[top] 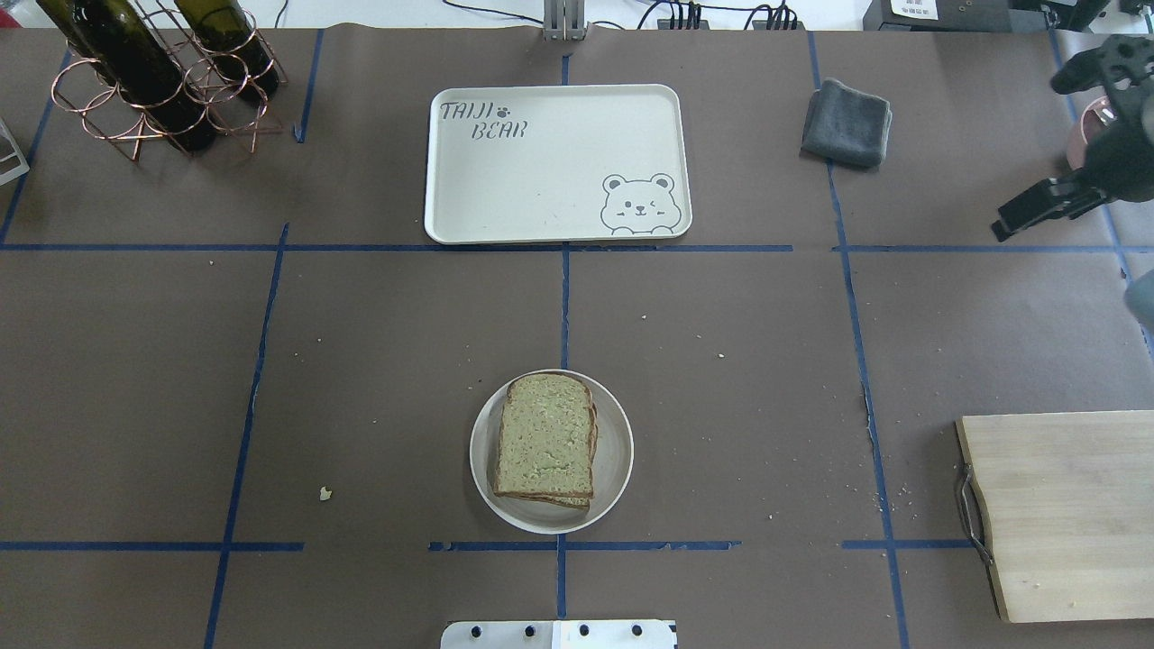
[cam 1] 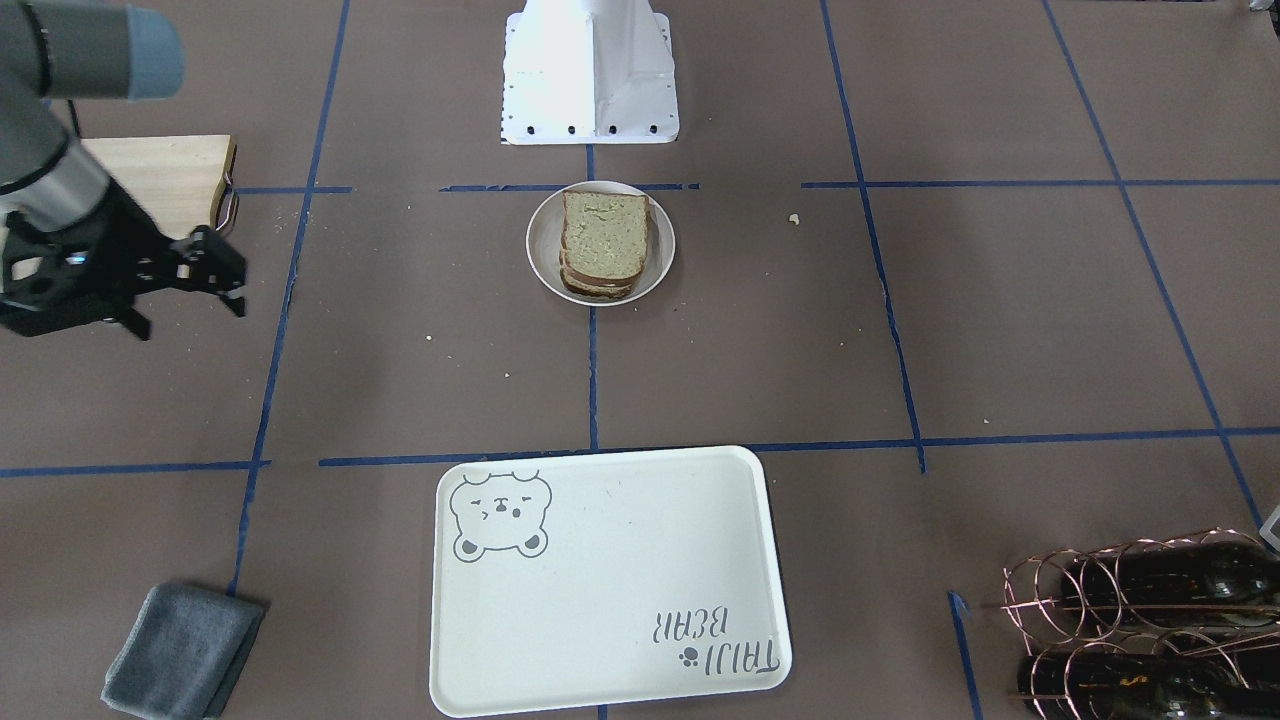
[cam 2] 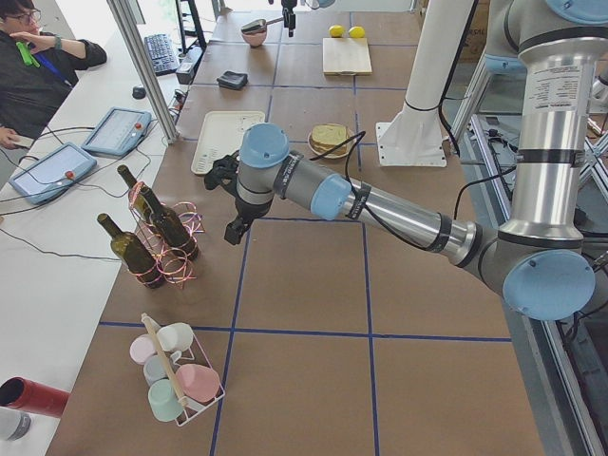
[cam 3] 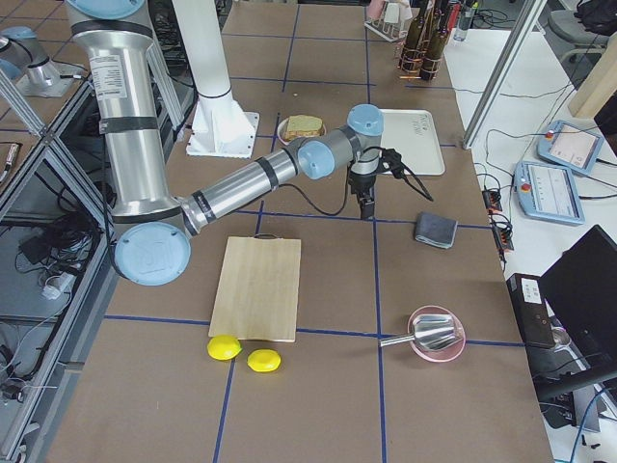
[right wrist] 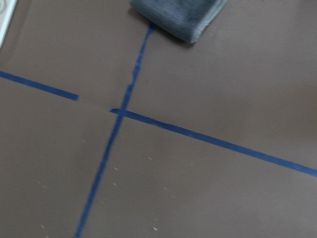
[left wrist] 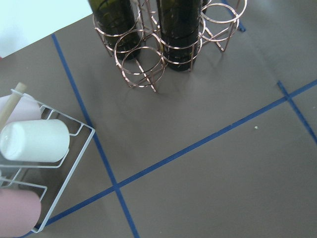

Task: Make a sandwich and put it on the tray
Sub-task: 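Move the left gripper toward the plate rim nearest it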

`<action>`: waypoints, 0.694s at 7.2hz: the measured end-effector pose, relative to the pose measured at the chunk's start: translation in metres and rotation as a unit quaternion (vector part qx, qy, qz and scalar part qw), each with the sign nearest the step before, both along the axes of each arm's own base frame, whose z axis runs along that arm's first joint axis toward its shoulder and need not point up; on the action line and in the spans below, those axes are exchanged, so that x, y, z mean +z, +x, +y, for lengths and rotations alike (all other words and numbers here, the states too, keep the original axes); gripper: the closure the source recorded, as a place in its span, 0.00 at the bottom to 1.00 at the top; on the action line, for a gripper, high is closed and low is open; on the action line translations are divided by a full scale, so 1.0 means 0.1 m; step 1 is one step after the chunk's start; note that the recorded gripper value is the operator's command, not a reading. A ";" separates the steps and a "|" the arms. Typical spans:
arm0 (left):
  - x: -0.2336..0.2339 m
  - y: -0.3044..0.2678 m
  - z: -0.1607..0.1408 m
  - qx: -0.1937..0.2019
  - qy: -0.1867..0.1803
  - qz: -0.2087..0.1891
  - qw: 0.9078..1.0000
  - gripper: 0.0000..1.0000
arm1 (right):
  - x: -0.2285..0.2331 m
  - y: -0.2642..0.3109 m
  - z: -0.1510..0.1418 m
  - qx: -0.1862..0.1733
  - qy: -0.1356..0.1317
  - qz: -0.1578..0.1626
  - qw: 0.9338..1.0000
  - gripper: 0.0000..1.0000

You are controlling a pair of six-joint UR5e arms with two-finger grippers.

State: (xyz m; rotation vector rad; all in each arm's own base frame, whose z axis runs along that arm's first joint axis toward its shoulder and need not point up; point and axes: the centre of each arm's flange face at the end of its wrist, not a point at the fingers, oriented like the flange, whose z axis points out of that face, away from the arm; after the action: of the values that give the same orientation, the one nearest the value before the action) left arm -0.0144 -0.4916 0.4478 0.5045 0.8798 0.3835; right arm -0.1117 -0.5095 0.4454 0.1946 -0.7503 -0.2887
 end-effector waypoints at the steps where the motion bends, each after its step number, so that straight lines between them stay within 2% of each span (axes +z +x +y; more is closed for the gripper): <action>1: -0.25 0.42 0.05 0.022 0.013 0.027 0.999 0.00 | 0.37 0.56 0.10 -0.023 0.007 0.021 0.999 0.00; 2: -0.52 0.87 0.11 0.036 0.008 0.058 0.998 0.00 | 0.77 1.01 0.35 -0.035 -0.001 0.030 0.999 0.00; 3: -0.81 1.36 0.17 0.047 -0.017 0.092 0.995 0.00 | 1.13 1.32 0.65 -0.033 -0.022 0.023 0.999 0.00; 5: -1.45 2.56 0.38 0.028 -0.122 0.134 0.983 0.00 | 1.57 1.61 1.05 -0.009 -0.053 0.001 0.999 0.00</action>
State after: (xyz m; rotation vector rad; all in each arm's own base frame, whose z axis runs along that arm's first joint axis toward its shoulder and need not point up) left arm 0.2416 -0.4540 0.3025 0.3088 1.1869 0.2578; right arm 0.0493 -0.4044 0.6029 0.0878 -0.7638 -0.2665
